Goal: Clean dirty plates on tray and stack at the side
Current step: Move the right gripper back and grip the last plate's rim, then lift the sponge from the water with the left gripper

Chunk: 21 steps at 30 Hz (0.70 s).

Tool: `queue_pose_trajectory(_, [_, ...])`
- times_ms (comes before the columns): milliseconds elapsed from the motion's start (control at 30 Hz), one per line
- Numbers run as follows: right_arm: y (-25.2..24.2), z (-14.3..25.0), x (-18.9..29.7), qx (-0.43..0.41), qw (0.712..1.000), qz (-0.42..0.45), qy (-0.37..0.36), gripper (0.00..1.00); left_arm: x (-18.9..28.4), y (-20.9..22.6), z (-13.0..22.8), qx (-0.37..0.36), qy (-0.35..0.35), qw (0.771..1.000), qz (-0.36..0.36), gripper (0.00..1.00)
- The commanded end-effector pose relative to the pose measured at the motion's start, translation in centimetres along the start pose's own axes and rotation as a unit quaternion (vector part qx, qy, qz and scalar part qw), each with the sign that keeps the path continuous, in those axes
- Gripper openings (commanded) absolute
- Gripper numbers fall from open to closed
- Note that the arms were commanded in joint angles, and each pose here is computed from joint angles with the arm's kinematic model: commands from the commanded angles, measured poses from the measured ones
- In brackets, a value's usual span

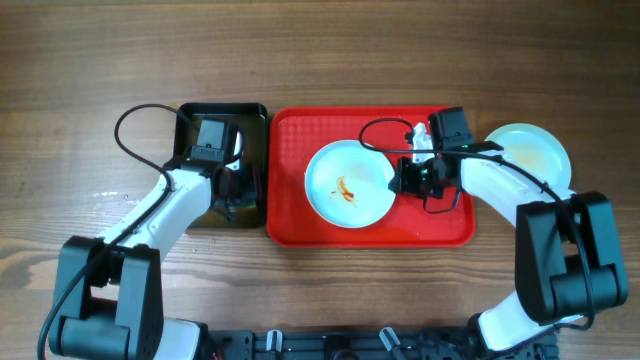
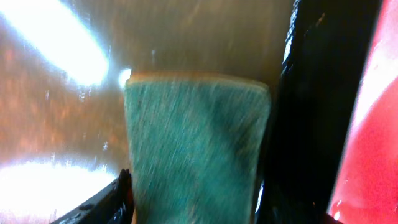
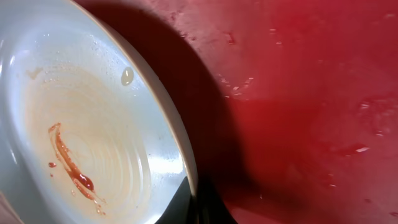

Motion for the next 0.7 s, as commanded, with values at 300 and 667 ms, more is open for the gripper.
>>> queue_pose_trajectory(300, [-0.7, 0.3, -0.8, 0.011, 0.999, 0.04, 0.007, 0.05, -1.4, 0.1, -0.4, 0.0, -0.018, 1.0, 0.0, 0.57])
queue_pose_trajectory(667, [-0.7, 0.3, -0.8, 0.012, 0.999, 0.041, 0.007, 0.05, -0.6, -0.3, -1.1, -0.001, -0.04, 0.999, 0.011, 0.04])
Point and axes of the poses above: each gripper's point midway between its finger pads, its own x axis back along the fingers, its own y axis along the line the jaws close on, z = x × y, the point moved 8 cm from there along x, back along the fingers, and after that the axes turned 7 degrees about x, right-handed, at the moved point
